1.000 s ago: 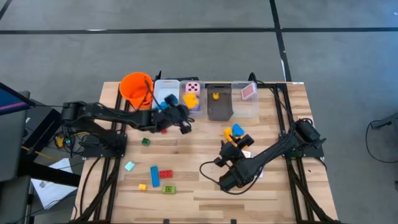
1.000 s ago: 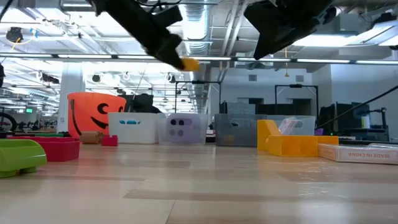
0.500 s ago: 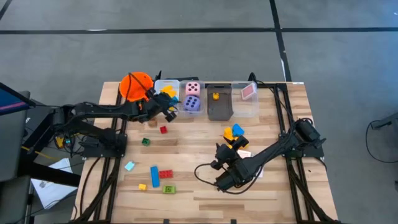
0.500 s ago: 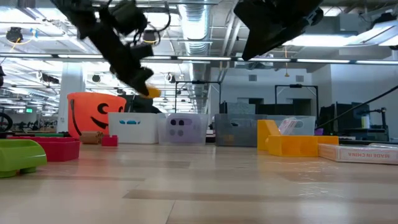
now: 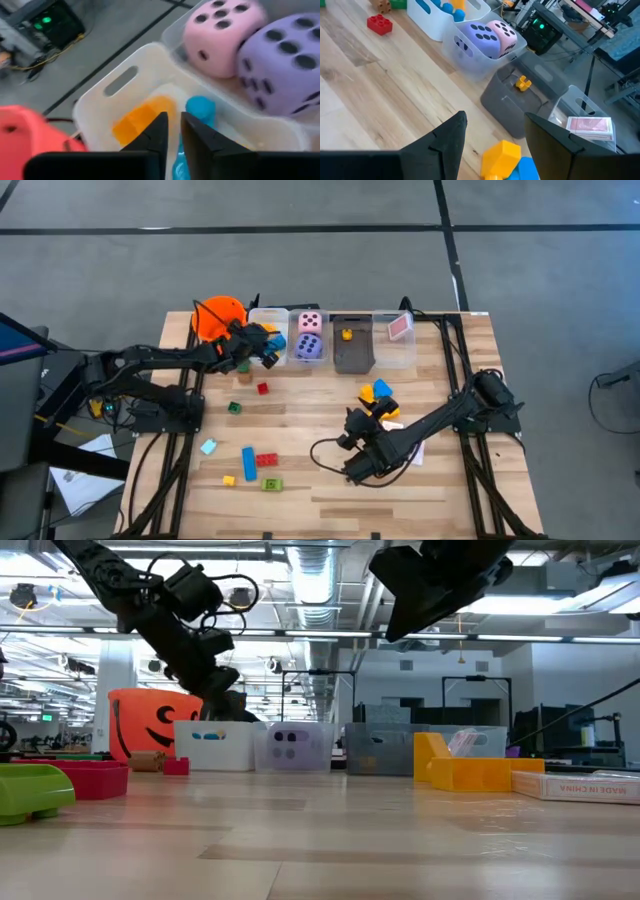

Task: Pick & Place Toys
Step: Put the yellow stud game piece into the white bin

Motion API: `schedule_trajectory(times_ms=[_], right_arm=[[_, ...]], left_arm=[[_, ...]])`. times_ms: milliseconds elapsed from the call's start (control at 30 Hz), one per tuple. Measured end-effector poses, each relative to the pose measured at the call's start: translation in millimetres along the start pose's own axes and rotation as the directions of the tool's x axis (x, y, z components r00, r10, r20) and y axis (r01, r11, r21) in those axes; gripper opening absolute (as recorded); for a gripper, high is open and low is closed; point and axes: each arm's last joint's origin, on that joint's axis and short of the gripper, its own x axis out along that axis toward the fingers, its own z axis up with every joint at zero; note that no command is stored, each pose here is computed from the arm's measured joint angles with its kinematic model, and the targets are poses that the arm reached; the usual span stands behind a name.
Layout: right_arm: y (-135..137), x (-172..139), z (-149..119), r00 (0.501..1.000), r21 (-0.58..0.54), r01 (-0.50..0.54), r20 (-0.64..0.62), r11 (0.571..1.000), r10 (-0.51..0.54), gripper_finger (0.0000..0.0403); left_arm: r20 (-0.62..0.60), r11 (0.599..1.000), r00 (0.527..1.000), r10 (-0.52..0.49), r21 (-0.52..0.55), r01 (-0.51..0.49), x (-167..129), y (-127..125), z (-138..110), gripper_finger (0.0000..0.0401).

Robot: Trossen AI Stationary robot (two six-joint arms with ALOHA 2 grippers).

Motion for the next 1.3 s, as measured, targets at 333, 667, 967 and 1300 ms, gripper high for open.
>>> schedule_trajectory(times_ms=[333, 667, 967, 1300], right_arm=[[0, 0, 0, 1.0, 0.0, -0.001, 0.0, 1.0, 0.001, 0.0195], [1, -1, 0, 1.0, -0.035, -0.005, 0.002, 0.999, 0.005, 0.0195], [2, -5, -2, 1.0, -0.068, -0.014, 0.008, 0.998, 0.015, 0.0195], [2, -4, -2, 1.0, -0.068, -0.013, 0.007, 0.998, 0.014, 0.0195]], left_arm=[[0.032, 0.993, 0.997, -0.073, -0.086, 0.076, -1, -3, 3, 0.0129], [0.06, 0.841, 0.875, -0.48, -0.254, 0.478, -17, -34, 4, 0.0158], [0.23, 0.677, 0.662, -0.713, -0.018, 0.736, -65, -85, 15, 0.0158], [0.263, 0.622, 0.565, -0.782, 0.285, 0.729, -87, -107, 13, 0.0183]])
